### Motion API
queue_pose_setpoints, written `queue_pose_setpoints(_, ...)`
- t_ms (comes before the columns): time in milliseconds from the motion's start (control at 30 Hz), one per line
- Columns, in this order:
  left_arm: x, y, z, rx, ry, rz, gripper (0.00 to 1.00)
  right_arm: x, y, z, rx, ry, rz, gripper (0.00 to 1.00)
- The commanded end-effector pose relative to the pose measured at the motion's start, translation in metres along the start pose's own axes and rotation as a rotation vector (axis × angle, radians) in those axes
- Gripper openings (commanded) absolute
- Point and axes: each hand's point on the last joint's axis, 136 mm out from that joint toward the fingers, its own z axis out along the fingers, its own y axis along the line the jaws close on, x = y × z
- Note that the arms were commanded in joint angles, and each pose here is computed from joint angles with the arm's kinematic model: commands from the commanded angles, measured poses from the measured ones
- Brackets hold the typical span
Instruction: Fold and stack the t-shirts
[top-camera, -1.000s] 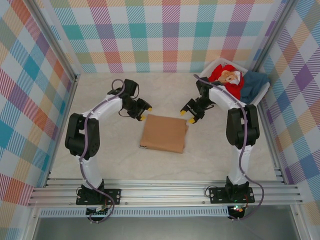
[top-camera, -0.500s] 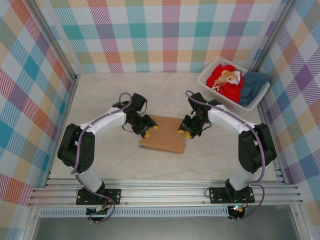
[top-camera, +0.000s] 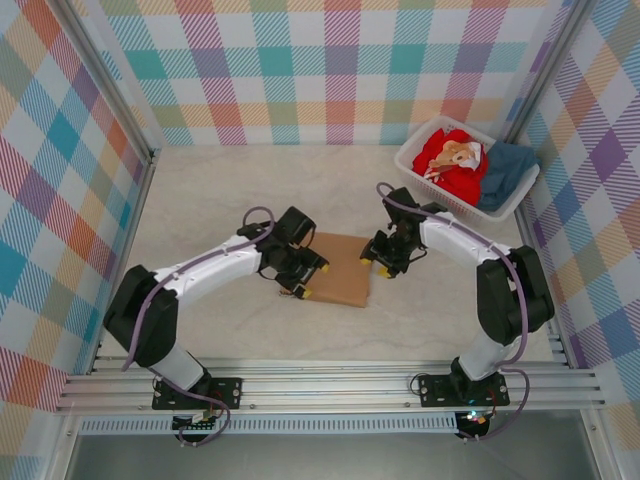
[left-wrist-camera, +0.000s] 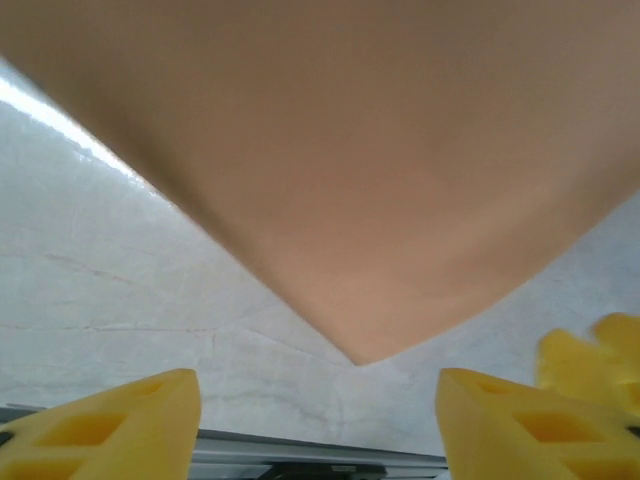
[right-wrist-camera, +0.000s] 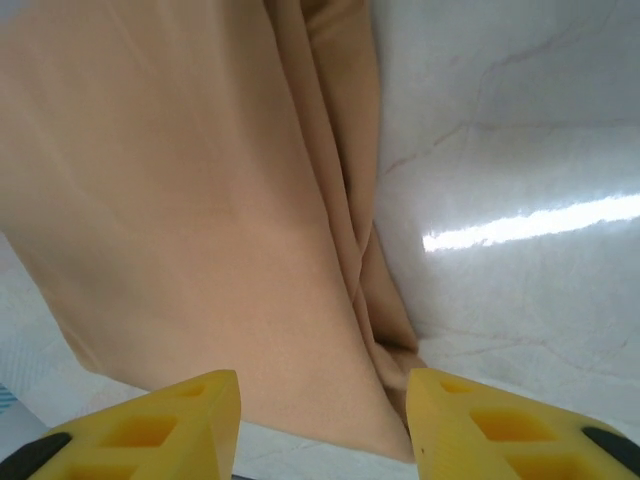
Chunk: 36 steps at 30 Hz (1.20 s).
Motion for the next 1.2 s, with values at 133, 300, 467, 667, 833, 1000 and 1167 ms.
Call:
queue_pose_setpoints(133, 0.007, -0.006, 0.022, 0.062, -0.051, -0.195, 0.71, -0.01, 0.006, 0.024, -0.043, 0.071, -0.046, 0.47)
queue_pose_setpoints(300, 0.013, 0.004, 0.039, 0.057, -0.118, -0.293, 0.75, -0.013, 0.003, 0.05, -0.035, 0.136, -0.024, 0.43)
queue_pose_setpoints(467, -0.003, 0.001, 0.057, 0.136, -0.189, -0.39, 0.75, -0.018, 0.008, 0.062, -0.043, 0.161, -0.023, 0.41)
queue_pose_setpoints(667, -0.024, 0.003, 0.078, 0.198, -0.263, -0.428, 0.67, -0.021, 0.019, 0.067, -0.069, 0.194, -0.037, 0.42)
queue_pose_setpoints(833, -0.045, 0.003, 0.089, 0.296, -0.326, -0.51, 0.45, -0.027, 0.022, 0.035, -0.035, 0.099, -0.079, 0.45)
queue_pose_setpoints(1000, -0.069, 0.009, 0.08, 0.34, -0.427, -0.573, 0.27, -0.021, 0.021, -0.012, -0.023, -0.013, -0.134, 0.46)
queue_pose_setpoints(1167, -0.107, 0.024, 0.064, 0.327, -0.488, -0.625, 0.21, -0.001, 0.013, -0.051, -0.029, -0.064, -0.17, 0.47)
